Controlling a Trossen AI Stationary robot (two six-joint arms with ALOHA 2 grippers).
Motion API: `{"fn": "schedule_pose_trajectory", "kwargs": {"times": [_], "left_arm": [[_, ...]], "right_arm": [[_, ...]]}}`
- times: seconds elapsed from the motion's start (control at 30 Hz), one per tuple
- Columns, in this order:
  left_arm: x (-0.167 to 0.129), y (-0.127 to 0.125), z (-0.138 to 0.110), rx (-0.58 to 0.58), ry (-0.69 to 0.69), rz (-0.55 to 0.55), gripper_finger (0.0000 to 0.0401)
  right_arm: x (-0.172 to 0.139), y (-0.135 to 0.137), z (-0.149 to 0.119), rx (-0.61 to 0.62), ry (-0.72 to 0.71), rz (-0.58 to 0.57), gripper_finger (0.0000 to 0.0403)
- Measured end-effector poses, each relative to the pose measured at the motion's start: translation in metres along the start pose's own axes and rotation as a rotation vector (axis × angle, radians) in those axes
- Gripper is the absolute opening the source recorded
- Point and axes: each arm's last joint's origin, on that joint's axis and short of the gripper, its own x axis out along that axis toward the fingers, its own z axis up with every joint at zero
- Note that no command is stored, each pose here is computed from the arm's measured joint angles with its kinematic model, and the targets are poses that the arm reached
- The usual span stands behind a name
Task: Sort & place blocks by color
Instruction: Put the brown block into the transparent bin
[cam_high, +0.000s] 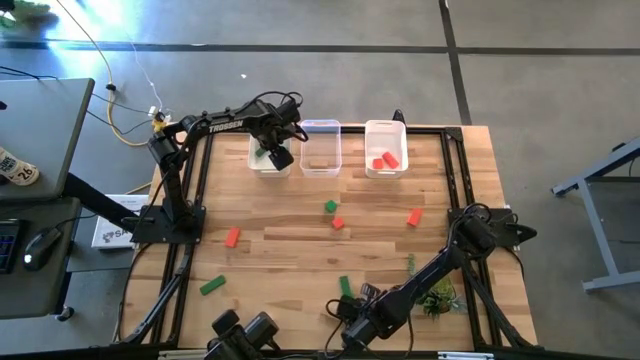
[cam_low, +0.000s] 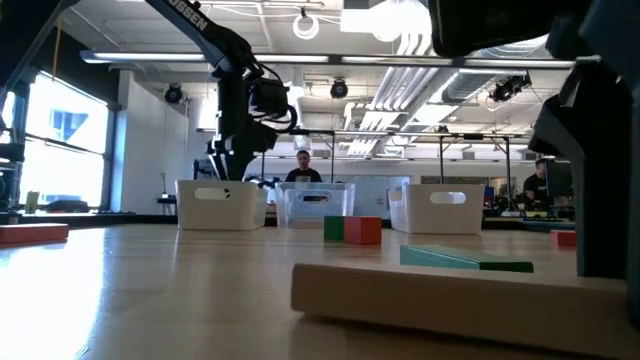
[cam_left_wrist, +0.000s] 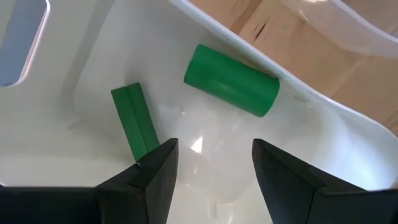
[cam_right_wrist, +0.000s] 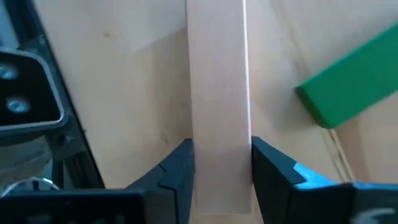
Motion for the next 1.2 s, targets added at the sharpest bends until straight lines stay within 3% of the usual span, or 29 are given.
{"fn": "schedule_pose_trajectory", "kwargs": {"times": [0.33,0.43,0.6,1.2], "left_arm": [[0.000,0.000,0.001,0.023,-0.013,0.003,0.0192],[0.000,0.000,0.001,0.023,-0.013,0.003,0.0192],[0.000,0.000,0.001,0.022,-0.014,0.003,0.0192],[0.000,0.000,0.002,0.022,-0.020,-0.001,0.0192]], "right_arm": [[0.008,-0.005,0.002,0.056,0.068,-0.009,0.0130],[0.007,-0.004,0.003,0.107,0.028,-0.026,0.0124],[0.003,-0.002,0.009,0.080,0.043,-0.030,0.0094],[-0.026,0.016,0.031,0.071,0.029,-0.041,0.0093]]}}
